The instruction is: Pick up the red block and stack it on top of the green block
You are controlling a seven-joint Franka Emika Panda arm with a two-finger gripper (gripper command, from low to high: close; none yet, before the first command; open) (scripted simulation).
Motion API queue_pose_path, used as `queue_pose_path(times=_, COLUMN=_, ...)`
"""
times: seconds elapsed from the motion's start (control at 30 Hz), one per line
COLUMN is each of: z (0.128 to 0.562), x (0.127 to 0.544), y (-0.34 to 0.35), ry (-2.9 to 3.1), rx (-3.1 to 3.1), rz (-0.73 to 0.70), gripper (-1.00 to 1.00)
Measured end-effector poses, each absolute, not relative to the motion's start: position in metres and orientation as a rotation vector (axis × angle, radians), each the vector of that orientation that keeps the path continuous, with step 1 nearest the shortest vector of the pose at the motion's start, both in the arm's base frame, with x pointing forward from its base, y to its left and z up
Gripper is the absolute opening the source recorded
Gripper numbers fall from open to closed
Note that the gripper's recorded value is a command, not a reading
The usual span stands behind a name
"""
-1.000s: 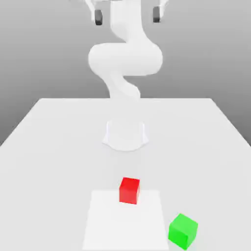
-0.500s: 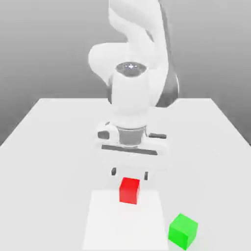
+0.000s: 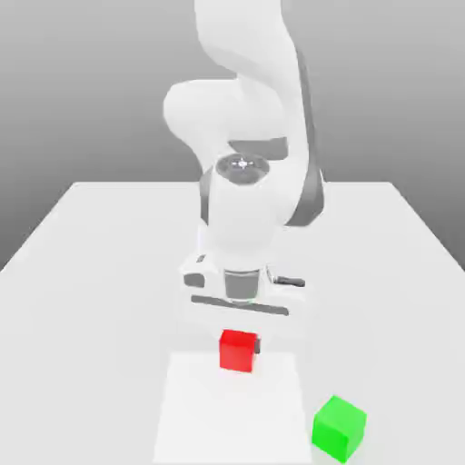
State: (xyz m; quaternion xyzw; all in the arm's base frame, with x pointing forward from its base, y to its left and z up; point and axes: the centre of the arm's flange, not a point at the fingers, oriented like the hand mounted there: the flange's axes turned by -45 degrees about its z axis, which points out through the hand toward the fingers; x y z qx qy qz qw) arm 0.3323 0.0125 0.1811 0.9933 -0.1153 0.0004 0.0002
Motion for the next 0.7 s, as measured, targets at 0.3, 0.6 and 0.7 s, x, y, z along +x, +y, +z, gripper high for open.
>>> queue_pose_path(times=0.3, z=0.224, x=0.388, y=0.060, ry=-0.142, rx=3.117, rz=0.003, gripper=-1.00)
queue_pose_path(times=0.6, z=0.226, x=0.457, y=0.138, ry=0.108, rx=3.139, rz=0.002, gripper=-1.00)
queue_pose_path(times=0.7, z=0.190, x=0.458, y=0.140, ry=0.112, rx=3.140, rz=0.001, gripper=1.00)
